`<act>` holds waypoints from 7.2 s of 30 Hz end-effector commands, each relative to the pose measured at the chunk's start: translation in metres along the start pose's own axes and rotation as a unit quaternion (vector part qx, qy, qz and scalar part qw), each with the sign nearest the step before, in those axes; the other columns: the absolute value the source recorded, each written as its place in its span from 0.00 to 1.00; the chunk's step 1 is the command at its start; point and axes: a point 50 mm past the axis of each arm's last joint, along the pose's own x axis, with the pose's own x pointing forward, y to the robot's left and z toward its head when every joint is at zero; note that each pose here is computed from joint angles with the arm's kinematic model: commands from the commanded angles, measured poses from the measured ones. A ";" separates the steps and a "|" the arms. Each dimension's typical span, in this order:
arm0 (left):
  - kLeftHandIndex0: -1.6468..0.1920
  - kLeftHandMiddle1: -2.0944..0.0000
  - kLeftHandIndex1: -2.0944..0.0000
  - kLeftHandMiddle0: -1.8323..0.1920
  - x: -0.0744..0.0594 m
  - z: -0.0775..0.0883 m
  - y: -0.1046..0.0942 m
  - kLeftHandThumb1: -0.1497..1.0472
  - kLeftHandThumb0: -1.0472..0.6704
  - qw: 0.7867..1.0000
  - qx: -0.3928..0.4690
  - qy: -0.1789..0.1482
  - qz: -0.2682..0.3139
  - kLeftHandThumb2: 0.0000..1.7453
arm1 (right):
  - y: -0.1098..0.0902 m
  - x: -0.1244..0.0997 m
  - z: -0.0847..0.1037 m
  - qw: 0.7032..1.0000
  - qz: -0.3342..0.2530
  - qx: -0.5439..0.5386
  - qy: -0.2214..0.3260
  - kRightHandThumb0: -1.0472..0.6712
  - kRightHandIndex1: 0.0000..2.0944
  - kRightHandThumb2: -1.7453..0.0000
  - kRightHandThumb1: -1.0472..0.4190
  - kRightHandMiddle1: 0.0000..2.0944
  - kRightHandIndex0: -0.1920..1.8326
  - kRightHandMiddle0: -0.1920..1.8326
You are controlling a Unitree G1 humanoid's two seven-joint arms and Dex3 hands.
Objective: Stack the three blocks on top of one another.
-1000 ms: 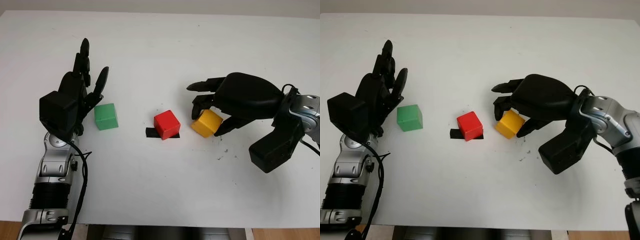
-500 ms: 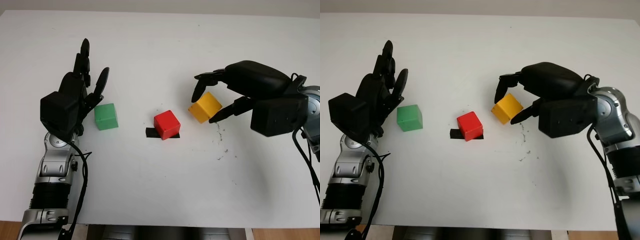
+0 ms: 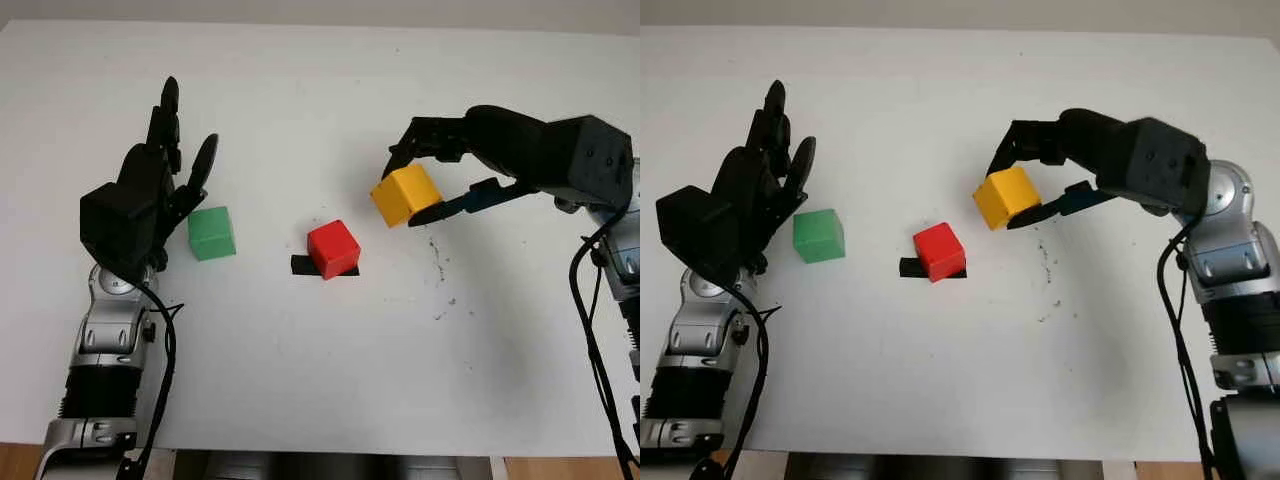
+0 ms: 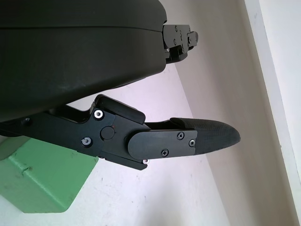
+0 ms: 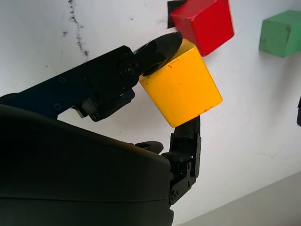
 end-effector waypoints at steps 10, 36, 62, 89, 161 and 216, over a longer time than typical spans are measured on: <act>0.96 0.97 0.97 0.98 -0.001 0.000 0.001 1.00 0.11 1.000 -0.007 -0.008 0.012 0.27 | -0.007 0.020 0.050 0.997 0.034 -0.062 -0.035 0.42 0.03 0.97 0.12 0.71 0.29 0.30; 0.97 0.97 0.98 0.99 -0.004 0.001 0.001 1.00 0.11 1.000 -0.004 -0.005 0.010 0.27 | 0.021 0.036 0.036 0.997 0.080 0.003 -0.003 0.36 0.03 0.97 0.11 0.79 0.28 0.28; 0.95 0.97 0.97 0.98 -0.003 0.003 -0.003 1.00 0.12 1.000 -0.003 -0.011 0.011 0.27 | 0.039 0.035 0.035 0.996 0.085 -0.006 0.018 0.36 0.02 0.97 0.10 0.78 0.28 0.28; 0.97 0.97 0.98 0.99 -0.007 0.001 -0.001 1.00 0.10 1.000 0.002 -0.001 0.009 0.28 | 0.046 0.040 0.035 0.996 0.084 0.010 0.016 0.35 0.03 0.97 0.10 0.80 0.29 0.27; 0.79 0.99 0.97 0.92 -0.031 0.069 0.061 0.97 0.13 0.909 0.397 -0.010 -0.124 0.03 | 0.008 -0.011 0.008 0.956 -0.149 0.248 -0.054 0.15 0.00 0.65 0.00 0.01 0.00 0.01; 0.63 0.96 0.89 0.88 -0.041 0.013 0.030 0.99 0.13 0.816 0.559 -0.003 -0.149 0.03 | 0.013 -0.015 0.007 0.954 -0.159 0.249 -0.042 0.17 0.00 0.65 0.00 0.02 0.00 0.01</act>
